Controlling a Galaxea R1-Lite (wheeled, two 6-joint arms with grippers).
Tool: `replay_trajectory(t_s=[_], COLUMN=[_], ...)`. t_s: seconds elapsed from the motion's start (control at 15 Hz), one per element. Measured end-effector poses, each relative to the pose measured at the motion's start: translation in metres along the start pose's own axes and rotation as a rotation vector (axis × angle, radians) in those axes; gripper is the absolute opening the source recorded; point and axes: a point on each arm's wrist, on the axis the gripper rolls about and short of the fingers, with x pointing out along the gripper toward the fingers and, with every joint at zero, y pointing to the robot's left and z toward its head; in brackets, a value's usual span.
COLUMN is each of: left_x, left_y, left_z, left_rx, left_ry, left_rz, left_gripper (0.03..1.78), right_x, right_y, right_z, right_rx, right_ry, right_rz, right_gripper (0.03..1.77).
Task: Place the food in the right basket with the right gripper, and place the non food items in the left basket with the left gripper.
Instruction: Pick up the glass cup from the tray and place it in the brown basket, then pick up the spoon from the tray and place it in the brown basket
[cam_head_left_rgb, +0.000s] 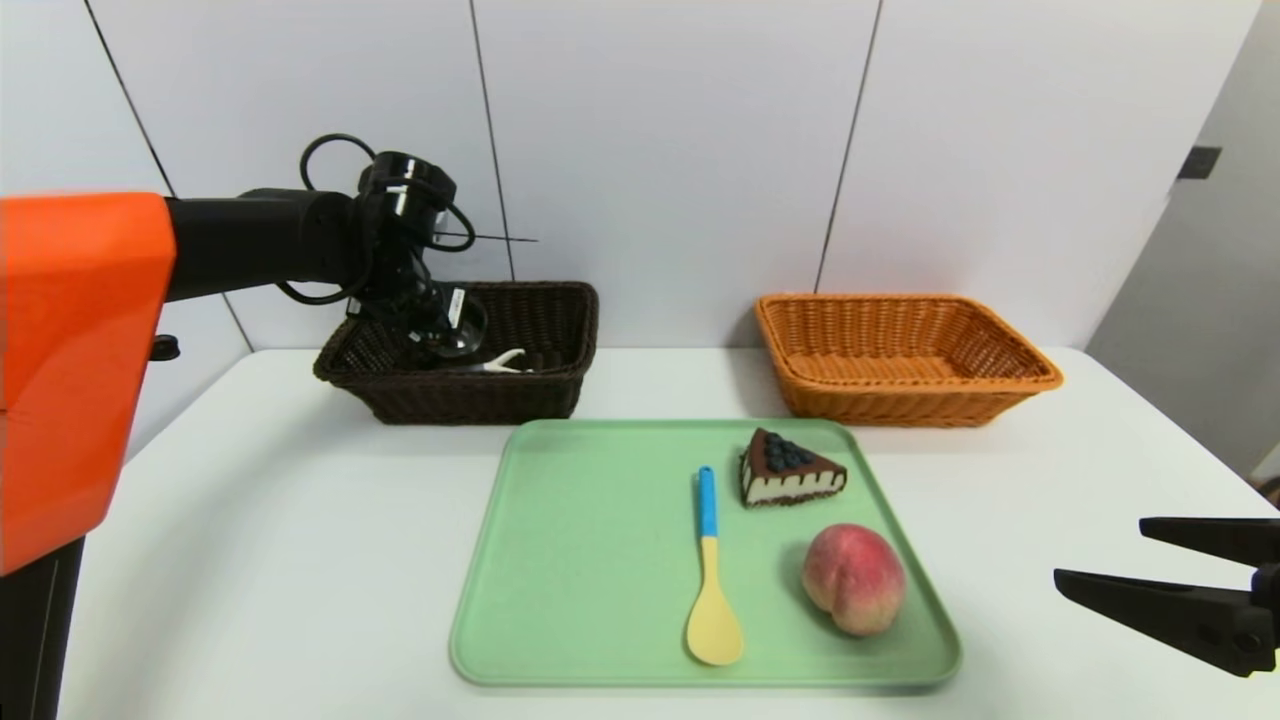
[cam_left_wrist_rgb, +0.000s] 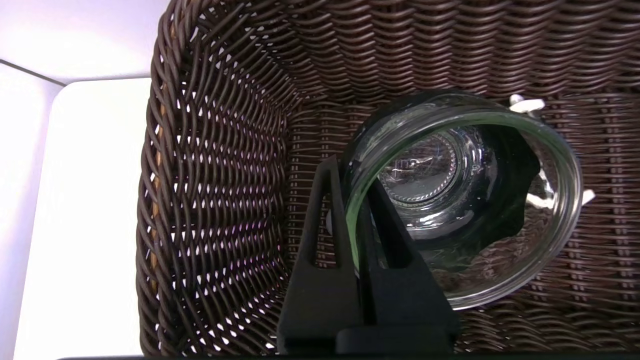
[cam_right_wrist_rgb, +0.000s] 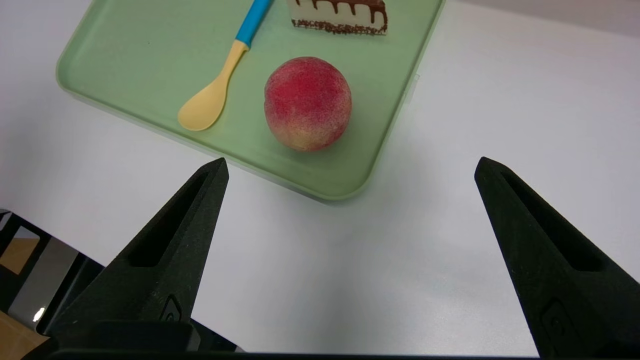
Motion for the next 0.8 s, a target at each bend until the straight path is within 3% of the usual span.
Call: replay_trajectory(t_s=[0.2, 0.47, 0.8], left_x=[0.005, 0.008, -0.009], left_y=[-0.002, -0.003, 0.007], left_z=[-0.003, -0.003, 0.009], left_rx=[0.005, -0.002, -0.030], left_ry=[0.011, 0.006, -0.054], left_rz=[0.001, 0.004, 0.008], left_gripper=[0.10, 0.75, 1.20], right_x=[0.000, 0.000, -0.001], right_y=[0.000, 0.000, 0.000], right_z=[0.000, 0.000, 0.001], right_rx=[0.000, 0.001, 0.000], right_ry=[0.000, -0.001, -0.006], right_rz=[0.000, 0.000, 0.000], right_gripper=[1.70, 1.70, 1.70])
